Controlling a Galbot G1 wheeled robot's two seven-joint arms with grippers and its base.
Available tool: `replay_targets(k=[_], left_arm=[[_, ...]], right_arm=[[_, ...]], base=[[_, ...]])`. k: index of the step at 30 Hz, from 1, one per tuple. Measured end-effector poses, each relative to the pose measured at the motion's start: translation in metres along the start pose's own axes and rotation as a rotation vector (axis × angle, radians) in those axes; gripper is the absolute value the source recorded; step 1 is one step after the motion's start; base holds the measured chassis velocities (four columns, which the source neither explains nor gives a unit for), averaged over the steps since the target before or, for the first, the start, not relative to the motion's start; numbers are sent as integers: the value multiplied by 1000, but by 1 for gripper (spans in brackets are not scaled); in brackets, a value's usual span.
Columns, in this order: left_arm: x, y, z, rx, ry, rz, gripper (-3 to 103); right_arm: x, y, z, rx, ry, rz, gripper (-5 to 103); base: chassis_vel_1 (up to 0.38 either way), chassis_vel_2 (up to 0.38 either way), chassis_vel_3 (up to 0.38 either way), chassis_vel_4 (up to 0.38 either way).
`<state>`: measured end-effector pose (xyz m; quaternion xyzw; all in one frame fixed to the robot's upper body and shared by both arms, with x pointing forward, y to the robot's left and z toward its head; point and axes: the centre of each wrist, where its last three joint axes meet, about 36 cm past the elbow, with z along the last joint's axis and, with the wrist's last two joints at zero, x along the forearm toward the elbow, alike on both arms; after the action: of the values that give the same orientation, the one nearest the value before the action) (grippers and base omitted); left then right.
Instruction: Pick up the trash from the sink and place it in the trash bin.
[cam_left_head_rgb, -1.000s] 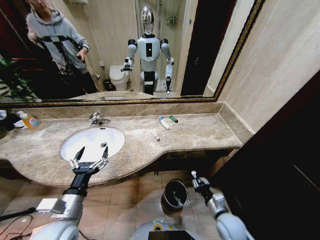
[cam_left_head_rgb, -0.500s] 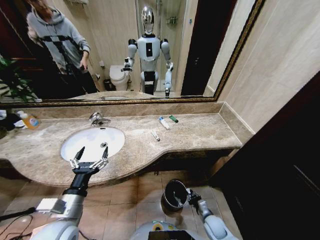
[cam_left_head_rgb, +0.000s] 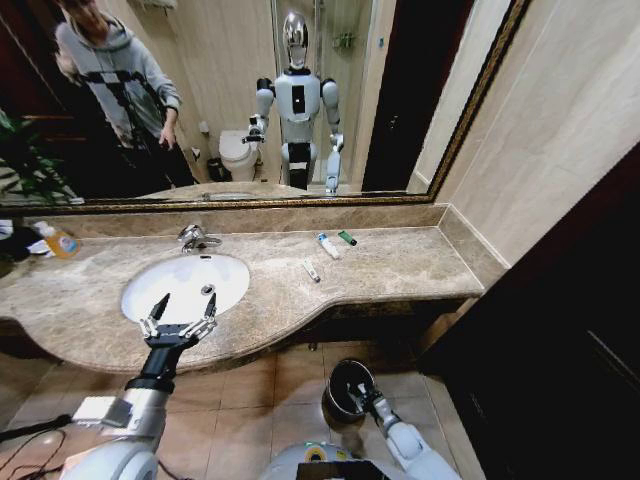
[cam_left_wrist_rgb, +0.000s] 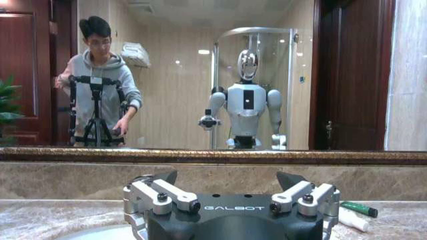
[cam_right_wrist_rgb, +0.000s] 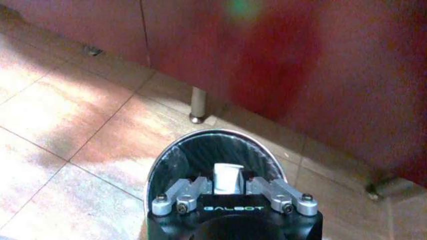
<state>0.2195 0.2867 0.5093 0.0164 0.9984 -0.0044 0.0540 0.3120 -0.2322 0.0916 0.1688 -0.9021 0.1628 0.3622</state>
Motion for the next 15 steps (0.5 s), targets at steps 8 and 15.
replay_targets(k=[8,15], left_arm=[[0,0,0,0,0,0,100],[0,0,0,0,0,0,100]], right_arm=[[-34,7,-1,24,30,-19,21],[-36,11,-4,31,29,-25,19]], base=[[0,0,0,0],[0,0,0,0]])
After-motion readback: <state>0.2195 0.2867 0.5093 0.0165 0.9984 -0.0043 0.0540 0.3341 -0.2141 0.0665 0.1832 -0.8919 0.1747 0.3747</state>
